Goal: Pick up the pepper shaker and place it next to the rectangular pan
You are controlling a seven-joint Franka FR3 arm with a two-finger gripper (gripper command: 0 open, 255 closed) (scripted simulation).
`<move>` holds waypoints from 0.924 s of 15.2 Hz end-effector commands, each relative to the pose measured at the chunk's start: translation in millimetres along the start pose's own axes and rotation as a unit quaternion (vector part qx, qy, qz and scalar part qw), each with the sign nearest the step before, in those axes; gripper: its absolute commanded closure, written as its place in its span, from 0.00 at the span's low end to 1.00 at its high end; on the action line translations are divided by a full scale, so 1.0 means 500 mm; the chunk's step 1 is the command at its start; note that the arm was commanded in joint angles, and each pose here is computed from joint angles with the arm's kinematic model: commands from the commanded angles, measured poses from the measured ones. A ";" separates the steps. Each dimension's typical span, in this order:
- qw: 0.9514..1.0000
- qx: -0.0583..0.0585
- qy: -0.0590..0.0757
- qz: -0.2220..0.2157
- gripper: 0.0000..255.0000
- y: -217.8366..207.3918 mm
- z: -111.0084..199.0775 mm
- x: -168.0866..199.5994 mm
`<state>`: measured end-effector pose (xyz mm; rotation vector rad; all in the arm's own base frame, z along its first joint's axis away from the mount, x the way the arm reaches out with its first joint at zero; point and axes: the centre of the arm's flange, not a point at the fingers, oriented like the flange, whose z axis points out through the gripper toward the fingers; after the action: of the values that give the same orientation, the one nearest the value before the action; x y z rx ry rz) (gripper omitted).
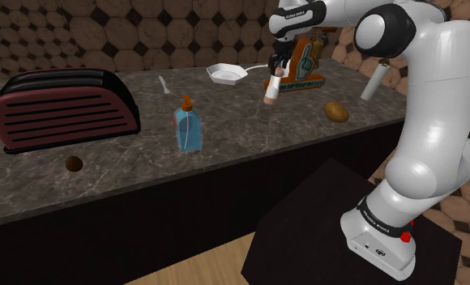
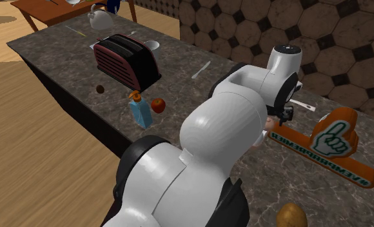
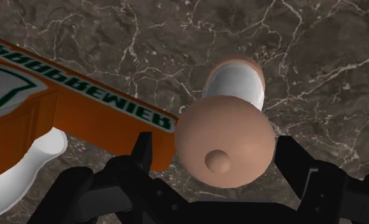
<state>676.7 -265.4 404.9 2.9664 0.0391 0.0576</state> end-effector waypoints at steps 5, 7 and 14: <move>1.000 0.000 0.000 0.000 0.00 0.000 -0.079 0.000; 1.000 0.000 0.000 0.000 0.00 0.000 -0.100 0.000; 1.000 0.000 0.000 0.000 0.00 0.000 -0.100 0.000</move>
<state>674.7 -256.8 454.1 2.9664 0.0391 0.0577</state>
